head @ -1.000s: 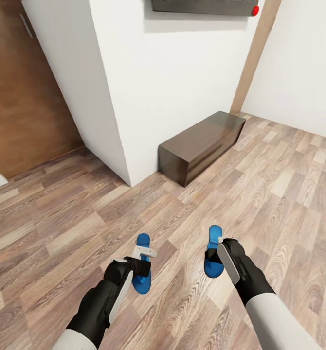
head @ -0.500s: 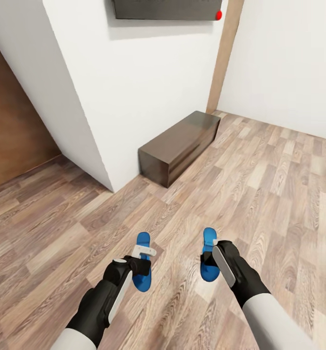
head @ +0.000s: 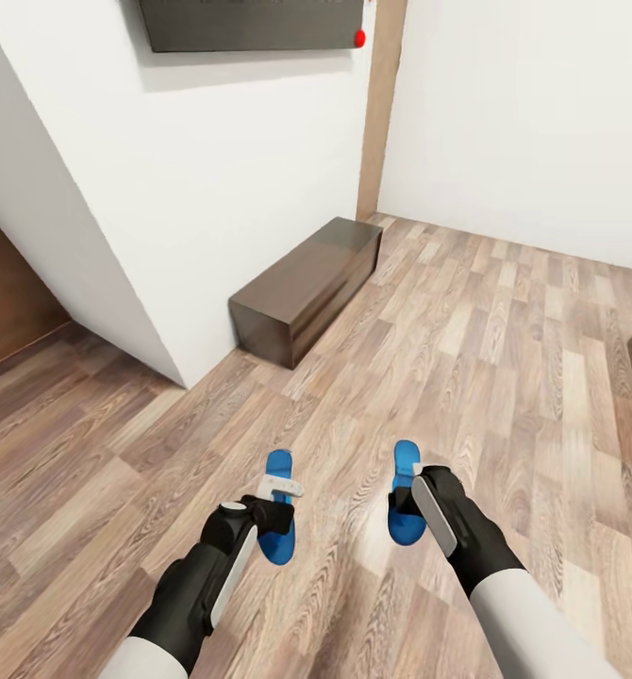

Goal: In the bedroom, move the book from the bed onto either nightstand, and place the two sandals side by side next to the bed.

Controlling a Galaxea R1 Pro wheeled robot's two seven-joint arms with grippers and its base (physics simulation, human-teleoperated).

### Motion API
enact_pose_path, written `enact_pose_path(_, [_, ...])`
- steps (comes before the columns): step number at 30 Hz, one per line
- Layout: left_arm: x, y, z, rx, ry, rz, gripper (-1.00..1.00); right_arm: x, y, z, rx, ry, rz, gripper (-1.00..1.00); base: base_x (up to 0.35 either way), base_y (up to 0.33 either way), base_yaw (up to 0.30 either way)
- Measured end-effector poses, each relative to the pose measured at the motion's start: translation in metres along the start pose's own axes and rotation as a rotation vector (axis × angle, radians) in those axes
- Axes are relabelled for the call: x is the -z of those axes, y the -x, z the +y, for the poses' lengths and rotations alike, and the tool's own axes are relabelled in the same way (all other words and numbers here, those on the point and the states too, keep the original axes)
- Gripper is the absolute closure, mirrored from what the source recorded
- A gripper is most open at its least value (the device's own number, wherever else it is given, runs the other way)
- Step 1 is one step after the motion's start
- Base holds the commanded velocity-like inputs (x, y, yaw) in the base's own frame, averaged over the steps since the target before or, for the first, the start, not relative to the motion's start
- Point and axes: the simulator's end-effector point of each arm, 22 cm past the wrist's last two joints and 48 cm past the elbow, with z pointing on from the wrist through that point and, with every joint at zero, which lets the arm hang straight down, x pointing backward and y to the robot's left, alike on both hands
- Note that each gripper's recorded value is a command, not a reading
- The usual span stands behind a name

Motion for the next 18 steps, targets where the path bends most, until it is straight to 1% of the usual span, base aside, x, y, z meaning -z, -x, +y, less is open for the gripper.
enact_pose_path(4, [0.007, 0.005, -0.003, 0.0, -0.004, -0.004, 1.0, 0.007, 0.001, 0.001, 0.001, 0.004, 0.003, 1.0, 0.0, 0.0, -0.27])
enact_pose_path(6, [0.011, 0.009, -0.012, 0.016, -0.032, -0.008, 1.0, 0.011, 0.0, 0.013, 0.002, 0.046, 0.007, 1.0, 0.0, 0.0, -0.27])
enact_pose_path(7, [0.013, 0.012, -0.023, 0.032, -0.067, -0.021, 1.0, 0.014, 0.0, 0.024, 0.012, 0.079, 0.008, 1.0, 0.0, 0.0, -0.27])
enact_pose_path(8, [0.014, 0.014, -0.026, 0.03, -0.073, -0.026, 1.0, 0.016, 0.0, 0.025, 0.023, 0.078, 0.008, 1.0, 0.0, 0.0, -0.27])
enact_pose_path(10, [0.018, 0.018, -0.04, 0.031, -0.108, -0.037, 1.0, 0.021, 0.0, 0.032, 0.035, 0.098, 0.008, 1.0, 0.0, 0.0, -0.27])
enact_pose_path(12, [0.021, 0.02, -0.046, 0.027, -0.119, -0.041, 1.0, 0.025, 0.0, 0.035, 0.043, 0.104, 0.009, 1.0, 0.0, 0.0, -0.27])
enact_pose_path(18, [0.03, 0.025, -0.048, 0.024, -0.12, -0.042, 1.0, 0.035, 0.003, 0.034, 0.044, 0.104, 0.008, 1.0, 0.0, 0.0, -0.27])
